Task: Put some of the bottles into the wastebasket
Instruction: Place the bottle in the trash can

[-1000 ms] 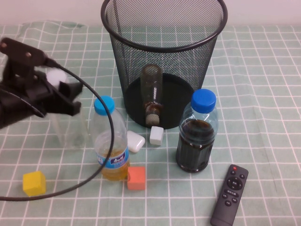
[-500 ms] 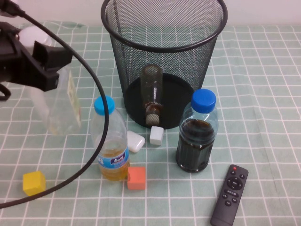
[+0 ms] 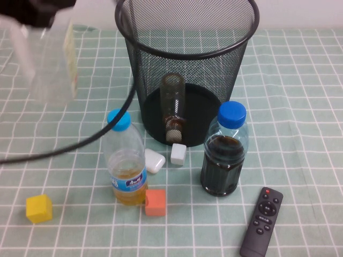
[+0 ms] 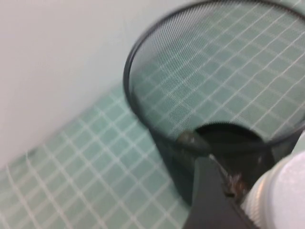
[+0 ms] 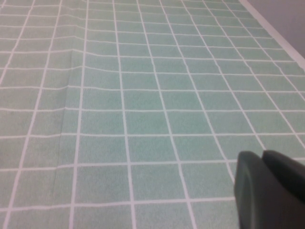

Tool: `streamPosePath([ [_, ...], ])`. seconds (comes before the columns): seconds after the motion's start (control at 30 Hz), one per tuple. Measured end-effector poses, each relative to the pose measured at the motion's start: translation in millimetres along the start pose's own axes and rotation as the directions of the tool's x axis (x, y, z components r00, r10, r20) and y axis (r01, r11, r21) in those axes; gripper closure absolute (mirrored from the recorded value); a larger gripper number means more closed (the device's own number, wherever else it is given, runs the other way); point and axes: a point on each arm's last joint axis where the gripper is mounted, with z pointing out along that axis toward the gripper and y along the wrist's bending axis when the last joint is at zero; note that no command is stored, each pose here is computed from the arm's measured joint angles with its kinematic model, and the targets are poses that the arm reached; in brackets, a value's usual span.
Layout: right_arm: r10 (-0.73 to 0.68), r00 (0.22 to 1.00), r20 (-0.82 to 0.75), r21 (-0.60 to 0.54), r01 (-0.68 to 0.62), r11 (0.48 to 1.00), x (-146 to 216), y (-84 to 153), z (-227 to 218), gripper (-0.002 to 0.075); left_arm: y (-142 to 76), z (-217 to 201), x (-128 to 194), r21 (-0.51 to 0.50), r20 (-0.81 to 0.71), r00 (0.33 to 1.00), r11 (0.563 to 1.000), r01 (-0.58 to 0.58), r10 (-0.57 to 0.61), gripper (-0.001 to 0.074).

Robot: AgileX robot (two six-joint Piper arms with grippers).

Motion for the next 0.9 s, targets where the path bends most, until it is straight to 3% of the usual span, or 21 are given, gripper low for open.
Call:
streamPosePath([
  [0.2, 0.000, 1.000, 0.000, 0.000, 0.000, 1.000, 0, 0, 0, 0.0734, -5, 34, -58, 0.072, 0.059, 0.992, 0.991, -0.115, 0.111, 0.0408],
  [0.53, 0.000, 1.000, 0.000, 0.000, 0.000, 1.000, 0, 0, 0, 0.0734, 10, 69, -125, 0.059, 0.319, 0.936, 0.983, -0.175, 0.147, 0.0407],
  [0.67, 0.000, 1.000, 0.000, 0.000, 0.000, 1.000, 0, 0, 0, 0.0734, 8, 97, -126, 0.126, 0.381, 0.918, 0.978, -0.166, 0.107, 0.0407],
  [0.9, 0.000, 1.000, 0.000, 0.000, 0.000, 1.000, 0, 0, 0, 0.0734, 10, 200, -86, 0.215, 0.252, 0.966, 0.970, -0.117, 0.060, 0.0408],
])
